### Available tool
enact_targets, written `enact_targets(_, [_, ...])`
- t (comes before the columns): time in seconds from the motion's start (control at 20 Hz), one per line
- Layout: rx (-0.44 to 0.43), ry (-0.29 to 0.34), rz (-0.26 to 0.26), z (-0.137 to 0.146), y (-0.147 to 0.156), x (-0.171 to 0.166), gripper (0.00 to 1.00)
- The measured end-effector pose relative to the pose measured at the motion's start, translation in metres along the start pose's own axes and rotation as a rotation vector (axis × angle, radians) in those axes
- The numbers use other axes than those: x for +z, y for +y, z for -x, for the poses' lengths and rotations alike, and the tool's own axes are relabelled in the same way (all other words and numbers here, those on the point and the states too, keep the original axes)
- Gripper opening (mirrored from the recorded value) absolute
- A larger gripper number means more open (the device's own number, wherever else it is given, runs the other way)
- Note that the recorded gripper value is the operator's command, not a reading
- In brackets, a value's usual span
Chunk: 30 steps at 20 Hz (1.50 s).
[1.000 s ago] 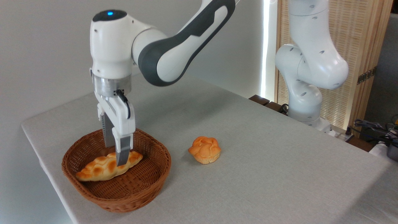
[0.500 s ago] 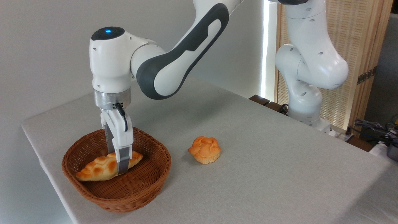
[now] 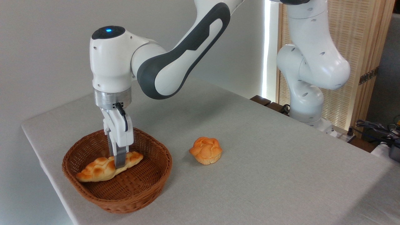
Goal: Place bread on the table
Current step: 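Lift the braided bread out of the basket and carry it beside the round bun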
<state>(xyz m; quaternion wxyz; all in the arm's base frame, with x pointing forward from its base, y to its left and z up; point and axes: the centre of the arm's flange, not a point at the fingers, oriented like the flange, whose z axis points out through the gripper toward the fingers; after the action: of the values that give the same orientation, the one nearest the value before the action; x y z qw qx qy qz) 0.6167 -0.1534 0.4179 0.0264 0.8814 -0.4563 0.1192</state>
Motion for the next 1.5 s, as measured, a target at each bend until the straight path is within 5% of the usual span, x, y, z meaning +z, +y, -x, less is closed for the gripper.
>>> enact_targets(0.15, [-0.012, 0.025, -0.008, -0.004, -0.001, -0.013, 0.2])
enact_targets(0.35, [-0.089, 0.155, -0.014, -0.01, -0.004, -0.073, 0.2])
enact_targets(0.45, [-0.096, 0.171, -0.009, -0.007, 0.002, -0.103, 0.21])
enact_targets(0.65, [-0.085, 0.071, 0.09, 0.018, 0.027, -0.151, 0.23])
enact_targets(0.8, [-0.075, -0.024, 0.177, 0.048, 0.06, -0.173, 0.34])
enact_targets(0.85, [-0.074, -0.043, 0.19, 0.058, 0.071, -0.175, 0.45])
enact_targets(1.15, [-0.05, -0.167, 0.272, 0.087, 0.116, -0.117, 0.74])
enact_targets(1.3, [-0.031, -0.212, 0.31, 0.09, 0.131, -0.092, 1.0])
enact_targets(1.5, [-0.024, -0.241, 0.338, 0.091, 0.137, -0.072, 1.0])
